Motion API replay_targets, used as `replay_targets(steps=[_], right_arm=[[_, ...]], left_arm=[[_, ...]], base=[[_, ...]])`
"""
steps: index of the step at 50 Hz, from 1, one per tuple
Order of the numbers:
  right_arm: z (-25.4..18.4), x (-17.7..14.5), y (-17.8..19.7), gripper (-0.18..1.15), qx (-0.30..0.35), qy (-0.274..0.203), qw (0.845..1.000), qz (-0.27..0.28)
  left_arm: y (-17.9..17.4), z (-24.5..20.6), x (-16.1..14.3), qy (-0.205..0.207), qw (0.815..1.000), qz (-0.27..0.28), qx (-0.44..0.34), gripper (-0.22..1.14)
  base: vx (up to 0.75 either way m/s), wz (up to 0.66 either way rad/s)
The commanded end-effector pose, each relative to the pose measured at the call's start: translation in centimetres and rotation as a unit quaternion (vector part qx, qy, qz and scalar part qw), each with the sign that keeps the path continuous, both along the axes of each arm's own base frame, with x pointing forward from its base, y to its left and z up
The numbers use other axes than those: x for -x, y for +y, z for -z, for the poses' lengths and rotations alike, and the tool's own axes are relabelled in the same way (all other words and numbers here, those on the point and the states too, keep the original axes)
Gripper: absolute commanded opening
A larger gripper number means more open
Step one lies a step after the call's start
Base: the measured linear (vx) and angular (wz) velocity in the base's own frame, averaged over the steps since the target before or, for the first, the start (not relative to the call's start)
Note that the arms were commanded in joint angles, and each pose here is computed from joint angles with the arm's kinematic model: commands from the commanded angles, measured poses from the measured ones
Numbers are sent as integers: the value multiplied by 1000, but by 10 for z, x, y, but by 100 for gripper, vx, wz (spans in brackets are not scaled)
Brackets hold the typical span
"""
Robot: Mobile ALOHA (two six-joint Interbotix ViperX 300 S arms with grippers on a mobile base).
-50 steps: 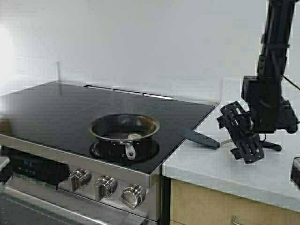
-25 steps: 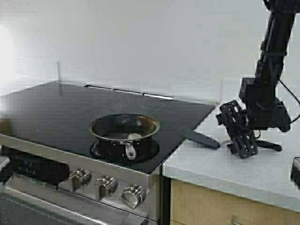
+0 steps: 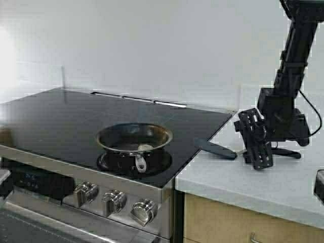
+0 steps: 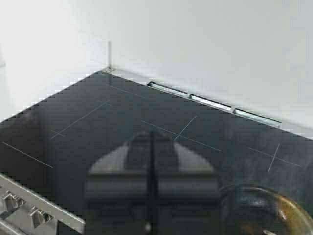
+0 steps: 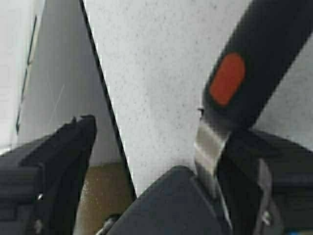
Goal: Add oil to the pan and cook the shrimp and serve it
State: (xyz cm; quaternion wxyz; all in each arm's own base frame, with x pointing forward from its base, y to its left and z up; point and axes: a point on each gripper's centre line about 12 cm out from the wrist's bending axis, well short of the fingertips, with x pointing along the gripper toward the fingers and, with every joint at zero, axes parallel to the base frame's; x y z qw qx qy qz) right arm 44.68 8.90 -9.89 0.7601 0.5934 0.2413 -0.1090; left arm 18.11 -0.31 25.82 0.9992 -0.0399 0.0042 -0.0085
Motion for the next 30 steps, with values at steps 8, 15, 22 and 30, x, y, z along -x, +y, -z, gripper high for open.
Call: replay_targets(steps=[8,15,22,30], right_arm=[[11,8,3,64,-10,56,998,-5],[10,10,4,16,-8,65,998,-12],[-1,11,5,0,-2,59,998,-21],[-26,15,6,9,-7,30,999,-26]], left_arm=[[0,-6,-2,-8,1000,-1,0,3],[0,-6,-2,-8,1000,-1,0,3],[0,-6,-2,-8,1000,-1,0,3],[0,-6,-2,-8,1000,-1,0,3]], base=[[0,0],[0,0],[0,0],[0,0]])
